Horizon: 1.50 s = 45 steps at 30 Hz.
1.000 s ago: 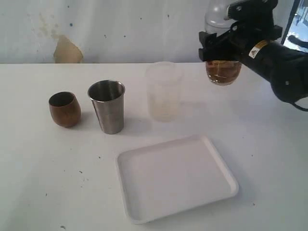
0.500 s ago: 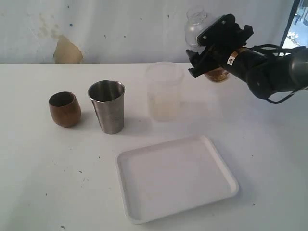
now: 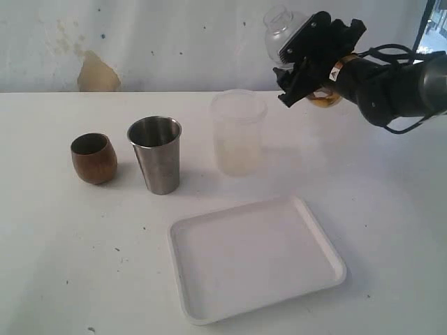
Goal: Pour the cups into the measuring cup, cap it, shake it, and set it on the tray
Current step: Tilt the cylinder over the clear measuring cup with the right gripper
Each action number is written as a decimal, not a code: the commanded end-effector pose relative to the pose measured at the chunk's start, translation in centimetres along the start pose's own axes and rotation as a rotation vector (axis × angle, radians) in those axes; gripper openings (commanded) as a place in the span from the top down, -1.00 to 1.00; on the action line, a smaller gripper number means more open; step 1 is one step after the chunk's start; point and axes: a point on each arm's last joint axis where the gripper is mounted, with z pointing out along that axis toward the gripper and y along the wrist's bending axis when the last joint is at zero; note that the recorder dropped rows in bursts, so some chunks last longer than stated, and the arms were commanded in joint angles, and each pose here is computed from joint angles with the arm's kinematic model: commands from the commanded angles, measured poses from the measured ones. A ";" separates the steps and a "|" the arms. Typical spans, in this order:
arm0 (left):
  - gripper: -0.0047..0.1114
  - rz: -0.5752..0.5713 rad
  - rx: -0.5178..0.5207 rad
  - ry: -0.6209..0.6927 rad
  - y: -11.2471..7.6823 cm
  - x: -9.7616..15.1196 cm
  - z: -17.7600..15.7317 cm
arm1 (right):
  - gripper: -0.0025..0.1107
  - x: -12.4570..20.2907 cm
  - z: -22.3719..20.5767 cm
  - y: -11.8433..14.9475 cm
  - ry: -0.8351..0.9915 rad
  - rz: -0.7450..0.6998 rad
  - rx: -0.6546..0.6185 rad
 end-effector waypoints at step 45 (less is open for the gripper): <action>0.92 0.004 0.003 -0.012 0.0 0.0 0.0 | 0.96 -1.4 0.5 -1.6 -0.067 -0.474 0.017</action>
